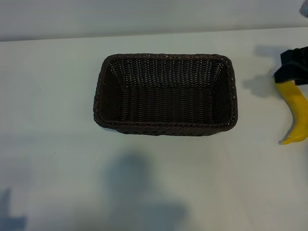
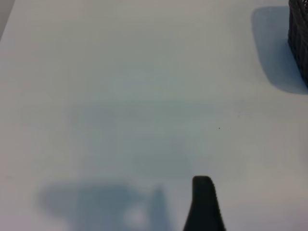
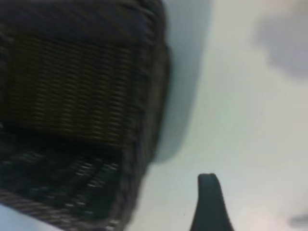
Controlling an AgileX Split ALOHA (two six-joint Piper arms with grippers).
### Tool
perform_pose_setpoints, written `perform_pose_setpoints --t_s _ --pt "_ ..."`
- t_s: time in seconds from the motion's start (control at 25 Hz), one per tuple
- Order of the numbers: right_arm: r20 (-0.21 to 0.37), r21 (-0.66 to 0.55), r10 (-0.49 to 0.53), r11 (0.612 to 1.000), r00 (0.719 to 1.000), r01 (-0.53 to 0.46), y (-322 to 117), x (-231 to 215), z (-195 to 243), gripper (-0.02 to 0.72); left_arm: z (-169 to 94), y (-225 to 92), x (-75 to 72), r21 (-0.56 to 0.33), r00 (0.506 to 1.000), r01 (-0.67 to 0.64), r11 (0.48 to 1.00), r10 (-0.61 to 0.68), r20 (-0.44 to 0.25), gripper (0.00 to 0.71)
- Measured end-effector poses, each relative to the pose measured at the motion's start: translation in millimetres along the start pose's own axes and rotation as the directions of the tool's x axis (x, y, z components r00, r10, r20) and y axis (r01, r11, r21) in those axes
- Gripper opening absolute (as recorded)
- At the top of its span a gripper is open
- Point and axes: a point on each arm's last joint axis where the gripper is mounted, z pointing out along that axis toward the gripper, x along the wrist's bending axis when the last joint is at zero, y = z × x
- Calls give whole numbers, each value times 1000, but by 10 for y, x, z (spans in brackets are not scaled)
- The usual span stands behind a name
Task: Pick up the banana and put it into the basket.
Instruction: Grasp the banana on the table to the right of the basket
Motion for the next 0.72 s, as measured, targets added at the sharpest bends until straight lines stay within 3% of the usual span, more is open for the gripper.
perform_pose_setpoints --t_s 0.16,0.4,0.56,0.72 --pt "144 78 -39 997 989 28 61 58 67 500 0 0 0 0 1000 0 1000 0 0 548" --pt "325 126 -11 992 946 -31 172 -78 120 500 0 0 0 0 1000 0 1000 0 0 548" --pt "357 186 -7 980 934 -64 167 -224 261 500 0 1 0 -1 1000 0 1000 0 0 548" --pt "350 240 -27 969 937 -62 147 -300 419 500 0 1 0 -1 1000 0 1000 0 0 548"
